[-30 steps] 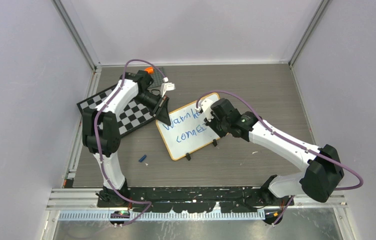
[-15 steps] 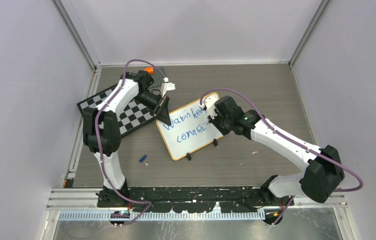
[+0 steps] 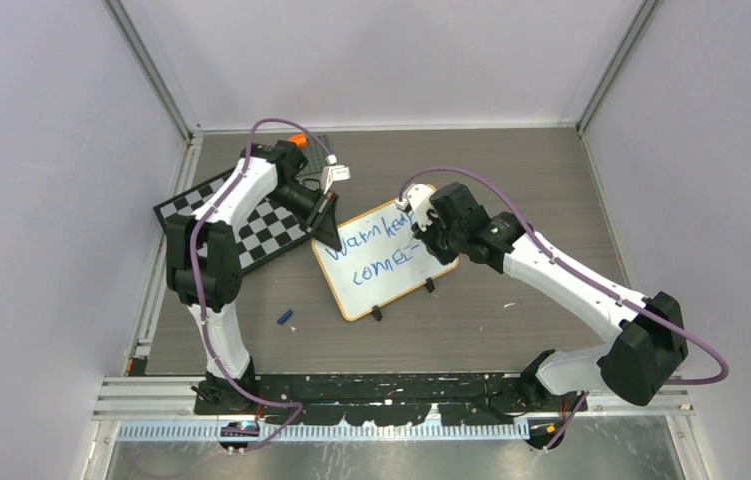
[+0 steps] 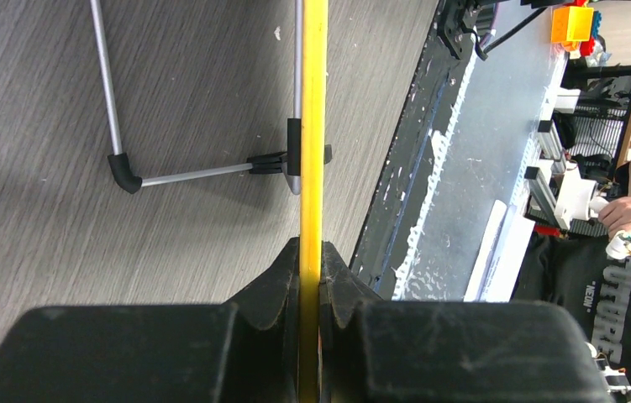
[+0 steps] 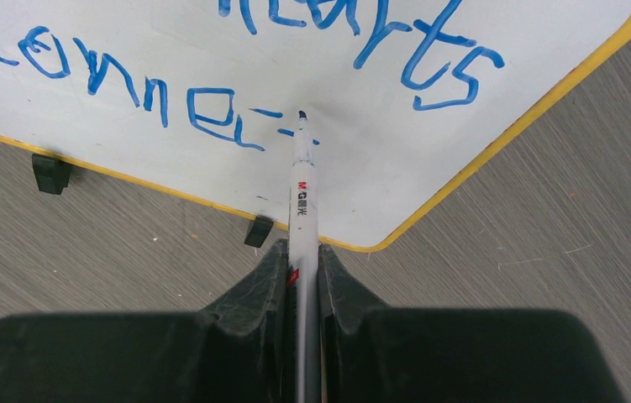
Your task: Write a sentence on the whiteboard
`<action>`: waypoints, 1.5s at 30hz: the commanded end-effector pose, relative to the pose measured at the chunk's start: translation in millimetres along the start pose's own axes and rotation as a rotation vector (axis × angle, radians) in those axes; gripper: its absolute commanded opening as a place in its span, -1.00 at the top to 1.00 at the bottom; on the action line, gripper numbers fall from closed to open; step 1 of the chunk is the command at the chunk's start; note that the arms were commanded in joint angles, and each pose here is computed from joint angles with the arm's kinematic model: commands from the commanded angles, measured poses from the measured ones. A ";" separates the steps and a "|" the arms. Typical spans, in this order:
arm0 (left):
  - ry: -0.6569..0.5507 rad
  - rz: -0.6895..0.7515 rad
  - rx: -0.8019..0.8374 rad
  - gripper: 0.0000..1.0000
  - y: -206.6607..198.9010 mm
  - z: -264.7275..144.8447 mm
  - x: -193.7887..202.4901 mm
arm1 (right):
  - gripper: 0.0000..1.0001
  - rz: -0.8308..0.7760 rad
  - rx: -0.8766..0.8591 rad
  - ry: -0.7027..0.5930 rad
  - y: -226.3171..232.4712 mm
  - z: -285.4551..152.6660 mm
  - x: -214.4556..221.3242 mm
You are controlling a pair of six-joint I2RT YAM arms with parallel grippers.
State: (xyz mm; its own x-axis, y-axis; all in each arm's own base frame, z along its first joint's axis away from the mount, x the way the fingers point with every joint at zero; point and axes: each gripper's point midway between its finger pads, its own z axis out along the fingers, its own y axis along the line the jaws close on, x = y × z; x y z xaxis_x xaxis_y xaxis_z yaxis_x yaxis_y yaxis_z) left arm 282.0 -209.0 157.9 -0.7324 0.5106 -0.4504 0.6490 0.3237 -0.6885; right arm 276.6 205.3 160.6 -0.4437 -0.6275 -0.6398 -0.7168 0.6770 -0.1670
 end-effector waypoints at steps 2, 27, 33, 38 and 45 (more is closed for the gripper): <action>0.011 0.034 -0.012 1.00 13.5 12.9 -6.5 | 1.00 0.007 0.046 -0.063 -10.3 2.9 -19.0; 0.015 0.027 -0.015 1.00 16.1 14.0 -6.2 | 0.99 -0.013 0.020 0.020 0.4 7.0 25.4; 0.018 0.030 -0.021 1.00 16.6 13.3 -6.0 | 0.99 -0.035 0.073 0.005 -12.0 1.6 16.0; 0.017 0.030 -0.023 1.00 16.5 13.5 -6.9 | 0.99 -0.037 0.082 -0.001 -15.5 1.7 9.9; 0.019 0.033 -0.025 1.00 15.3 13.2 -7.9 | 0.99 -0.032 0.061 -0.014 -12.8 -11.6 3.1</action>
State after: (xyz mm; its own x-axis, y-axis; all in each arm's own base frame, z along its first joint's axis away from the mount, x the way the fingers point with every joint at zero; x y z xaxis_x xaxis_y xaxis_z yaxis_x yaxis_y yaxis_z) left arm 282.5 -209.0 157.1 -0.7378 0.5122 -0.4396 0.6407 0.3266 -0.6949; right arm 272.5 188.0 140.7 -0.4490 -0.6678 -0.5936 -0.7088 0.6707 -0.2185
